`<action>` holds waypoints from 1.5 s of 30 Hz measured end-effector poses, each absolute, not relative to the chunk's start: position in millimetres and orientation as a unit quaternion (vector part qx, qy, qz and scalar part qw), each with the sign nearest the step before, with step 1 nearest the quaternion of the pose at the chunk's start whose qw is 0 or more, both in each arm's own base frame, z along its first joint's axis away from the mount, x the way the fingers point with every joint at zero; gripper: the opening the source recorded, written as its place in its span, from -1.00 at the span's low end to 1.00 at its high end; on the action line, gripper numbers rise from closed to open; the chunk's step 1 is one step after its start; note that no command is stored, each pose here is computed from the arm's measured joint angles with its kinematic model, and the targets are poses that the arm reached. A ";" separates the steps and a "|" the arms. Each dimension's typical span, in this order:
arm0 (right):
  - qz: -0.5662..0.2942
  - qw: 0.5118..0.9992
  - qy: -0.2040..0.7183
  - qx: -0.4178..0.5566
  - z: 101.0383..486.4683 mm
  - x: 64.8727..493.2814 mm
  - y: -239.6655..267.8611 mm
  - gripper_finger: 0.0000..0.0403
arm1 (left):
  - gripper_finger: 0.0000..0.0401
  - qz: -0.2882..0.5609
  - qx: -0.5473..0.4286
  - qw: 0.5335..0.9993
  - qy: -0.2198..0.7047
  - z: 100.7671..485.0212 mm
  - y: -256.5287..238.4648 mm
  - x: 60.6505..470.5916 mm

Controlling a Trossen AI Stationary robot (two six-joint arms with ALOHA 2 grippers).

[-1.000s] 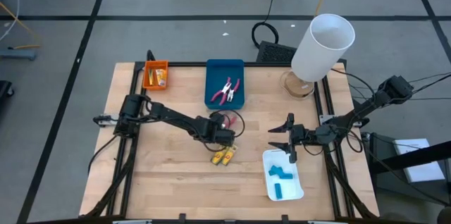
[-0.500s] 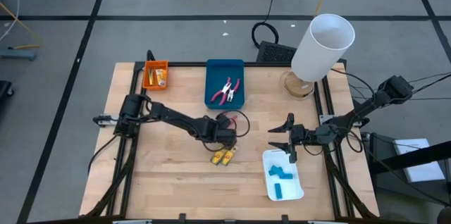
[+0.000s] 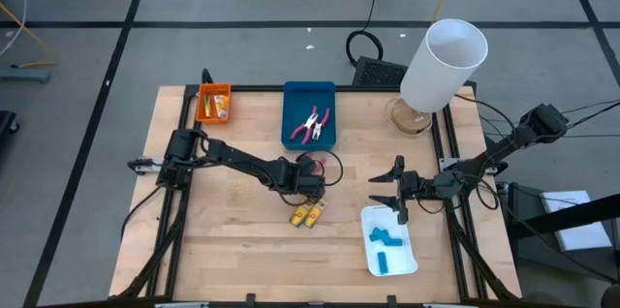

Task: Pick & Place School Supplies
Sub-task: Put the pink hole puncher into the blue bin

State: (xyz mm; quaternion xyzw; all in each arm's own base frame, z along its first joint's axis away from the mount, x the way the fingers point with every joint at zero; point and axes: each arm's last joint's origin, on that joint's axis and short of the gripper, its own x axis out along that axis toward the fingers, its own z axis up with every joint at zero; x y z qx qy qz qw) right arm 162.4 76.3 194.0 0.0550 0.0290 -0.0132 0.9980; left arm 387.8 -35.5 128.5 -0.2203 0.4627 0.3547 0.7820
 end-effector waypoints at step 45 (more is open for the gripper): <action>-0.013 0.998 0.029 0.055 193.9 162.4 76.3 0.04 | -0.84 0.346 -0.150 0.862 0.338 236.0 -24.8 365.4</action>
